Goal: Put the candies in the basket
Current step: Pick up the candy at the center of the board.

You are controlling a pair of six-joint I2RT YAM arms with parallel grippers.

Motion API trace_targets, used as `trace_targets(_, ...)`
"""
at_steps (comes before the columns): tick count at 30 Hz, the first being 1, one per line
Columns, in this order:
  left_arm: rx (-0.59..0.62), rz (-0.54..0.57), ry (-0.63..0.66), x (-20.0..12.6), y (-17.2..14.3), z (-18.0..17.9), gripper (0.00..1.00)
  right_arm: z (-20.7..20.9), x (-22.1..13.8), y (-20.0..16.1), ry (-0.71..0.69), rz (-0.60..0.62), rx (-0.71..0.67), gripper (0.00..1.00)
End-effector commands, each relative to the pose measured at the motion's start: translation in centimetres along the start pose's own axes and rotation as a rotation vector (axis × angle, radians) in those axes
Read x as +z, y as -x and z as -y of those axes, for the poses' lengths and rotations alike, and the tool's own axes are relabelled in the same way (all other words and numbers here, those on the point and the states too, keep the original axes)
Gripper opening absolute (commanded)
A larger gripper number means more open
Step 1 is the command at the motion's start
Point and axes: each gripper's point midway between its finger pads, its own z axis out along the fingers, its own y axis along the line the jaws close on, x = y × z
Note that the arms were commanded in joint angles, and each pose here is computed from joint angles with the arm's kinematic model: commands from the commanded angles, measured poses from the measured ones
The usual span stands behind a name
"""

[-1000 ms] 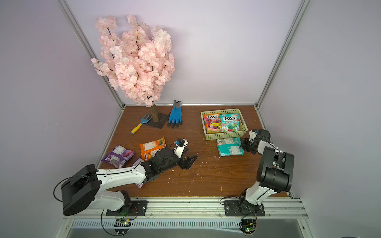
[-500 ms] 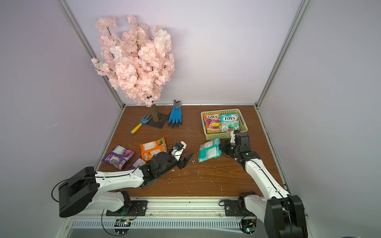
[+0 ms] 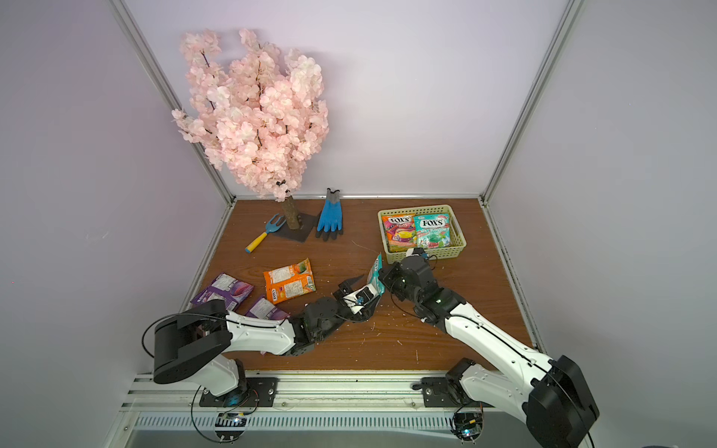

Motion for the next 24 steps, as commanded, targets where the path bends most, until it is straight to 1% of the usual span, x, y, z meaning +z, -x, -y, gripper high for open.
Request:
trace_targets(1,0.009,0.038,0.076,0.8,1.6,-1.1,0.78,-4.0,-0.2,0.7,0.105,0.071,0.067,0.00)
trace_targets(4,-0.001,0.009,0.136,1.2,1.1,-1.9,0.74,-4.2,0.1,0.1,0.105,0.078,0.068,0.00)
trace_targets(6,-0.006,-0.002,0.153,1.5,0.9,-2.0,0.74,-4.2,0.0,0.3,0.101,0.102,0.070,0.00)
trace_targets(7,-0.015,0.005,0.140,1.5,1.0,-1.8,0.76,-3.8,-0.1,0.4,0.088,0.117,0.075,0.00)
trace_targets(9,-0.037,0.043,0.070,1.1,1.7,-0.8,0.79,-3.4,-0.3,0.7,0.084,0.138,0.093,0.00)
trace_targets(11,-0.068,0.081,0.004,0.8,2.5,0.1,0.79,-3.4,-0.6,1.0,0.099,0.155,0.108,0.00)
trace_targets(14,-0.124,0.094,0.001,0.8,2.8,0.1,0.80,-4.0,-1.2,1.2,0.115,0.166,0.111,0.00)
trace_targets(18,-0.153,0.116,-0.014,0.8,2.9,0.5,0.81,-4.3,-1.8,1.7,0.124,0.190,0.111,0.00)
trace_targets(22,-0.173,0.167,-0.073,0.4,3.8,1.4,0.83,-3.7,-1.8,1.8,0.113,0.204,0.118,0.00)
trace_targets(24,-0.190,0.168,-0.068,0.5,3.7,1.3,0.83,-3.5,-1.8,1.8,0.119,0.204,0.125,0.00)
